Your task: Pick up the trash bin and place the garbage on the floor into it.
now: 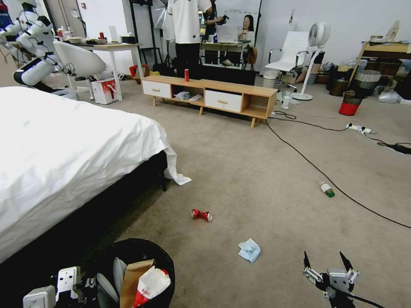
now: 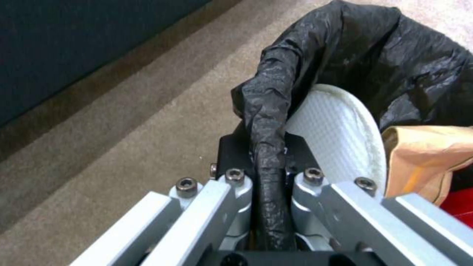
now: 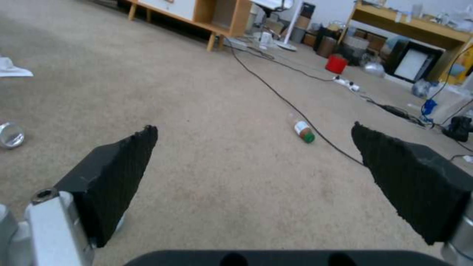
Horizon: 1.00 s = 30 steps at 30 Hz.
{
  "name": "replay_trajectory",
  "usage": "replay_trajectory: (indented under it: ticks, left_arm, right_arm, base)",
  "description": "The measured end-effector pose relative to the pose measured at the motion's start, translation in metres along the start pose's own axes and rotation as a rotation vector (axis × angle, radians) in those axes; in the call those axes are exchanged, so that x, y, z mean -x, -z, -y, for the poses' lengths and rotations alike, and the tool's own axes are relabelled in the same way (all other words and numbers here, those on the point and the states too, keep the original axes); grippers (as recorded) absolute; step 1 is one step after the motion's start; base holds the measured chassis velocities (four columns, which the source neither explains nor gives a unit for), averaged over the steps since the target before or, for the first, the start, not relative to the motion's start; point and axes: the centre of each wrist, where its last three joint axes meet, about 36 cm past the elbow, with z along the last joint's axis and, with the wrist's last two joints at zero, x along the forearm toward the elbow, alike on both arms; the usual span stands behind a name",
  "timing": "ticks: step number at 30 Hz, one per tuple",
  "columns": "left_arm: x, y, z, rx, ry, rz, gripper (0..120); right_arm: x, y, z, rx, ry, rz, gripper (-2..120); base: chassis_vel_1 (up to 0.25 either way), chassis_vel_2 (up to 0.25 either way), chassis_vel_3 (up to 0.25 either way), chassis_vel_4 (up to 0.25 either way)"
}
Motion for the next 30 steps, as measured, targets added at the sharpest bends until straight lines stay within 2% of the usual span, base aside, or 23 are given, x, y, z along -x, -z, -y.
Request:
replay_trajectory:
  ticks: [10, 20, 30]
  left_arm:
    - [-0.0012, 0.0002, 0.0003, -0.013, -0.006, -0.005, 4]
    - [0.0000, 0.0001, 0.0000, -0.009, 0.012, 0.007, 4]
    - [-0.0004, -0.0002, 0.0012, -0.025, -0.007, 0.000, 4]
  right_arm:
    - [-0.0019, 0.0012, -0.0009, -0.001, 0.001, -0.007, 100]
    - [-0.0027, -0.0002, -0.0018, 0.002, 0.007, -0.007, 100]
    - [-0.0026, -0.0011, -0.0014, 0.010, 0.005, -0.011, 100]
  base:
    - [0.000, 0.000, 0.000, 0.000]
    - [0.000, 0.000, 0.000, 0.000]
    - [0.000, 0.000, 0.000, 0.000]
